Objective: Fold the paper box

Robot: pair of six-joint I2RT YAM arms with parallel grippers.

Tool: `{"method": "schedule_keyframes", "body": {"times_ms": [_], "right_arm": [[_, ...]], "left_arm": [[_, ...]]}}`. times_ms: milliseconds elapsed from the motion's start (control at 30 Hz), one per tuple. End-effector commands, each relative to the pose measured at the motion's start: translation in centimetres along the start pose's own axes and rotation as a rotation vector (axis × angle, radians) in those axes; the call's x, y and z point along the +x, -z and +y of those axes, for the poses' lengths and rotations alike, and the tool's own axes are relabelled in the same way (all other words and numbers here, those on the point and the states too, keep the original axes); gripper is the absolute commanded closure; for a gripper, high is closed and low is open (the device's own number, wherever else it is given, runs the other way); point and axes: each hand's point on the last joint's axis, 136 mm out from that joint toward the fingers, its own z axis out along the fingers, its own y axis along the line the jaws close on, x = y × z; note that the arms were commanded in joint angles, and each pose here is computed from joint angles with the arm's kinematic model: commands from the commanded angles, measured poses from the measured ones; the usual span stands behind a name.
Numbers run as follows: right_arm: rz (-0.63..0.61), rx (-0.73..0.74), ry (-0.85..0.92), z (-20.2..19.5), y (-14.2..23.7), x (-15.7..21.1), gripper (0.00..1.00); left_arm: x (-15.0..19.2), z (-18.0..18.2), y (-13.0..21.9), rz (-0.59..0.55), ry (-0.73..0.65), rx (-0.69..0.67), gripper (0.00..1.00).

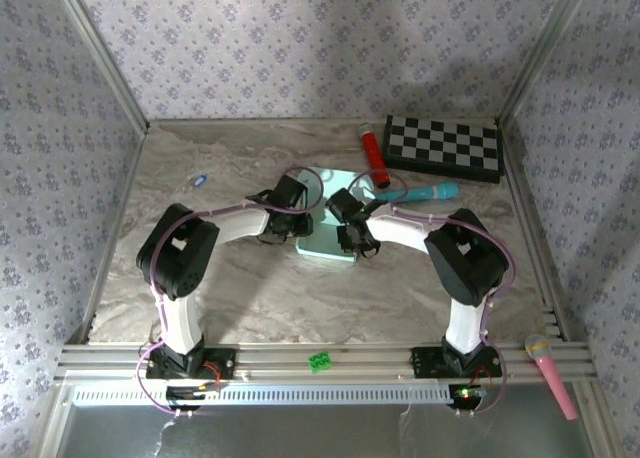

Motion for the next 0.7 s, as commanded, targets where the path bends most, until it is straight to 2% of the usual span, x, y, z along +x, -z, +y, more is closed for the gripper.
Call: {"method": "schedule_keyframes", "body": {"times_ms": [0, 500, 667], "right_arm": [[0.09, 0.061, 0.047, -1.0, -1.2, 2.5, 0.74], [0.106, 0.076, 0.041, -1.3, -1.3, 2.8, 0.74], [0.109, 0.079, 0.038, -1.3, -1.3, 2.9, 0.74]], "left_arm": [[1.1, 0.9, -0.7, 0.054, -0.005, -0.045, 0.74], [1.2, 1.6, -0.4, 0.063, -0.068, -0.123, 0.92], [1.4, 2.1, -0.3, 0.067, -0.106, -0.177, 0.93]]}}
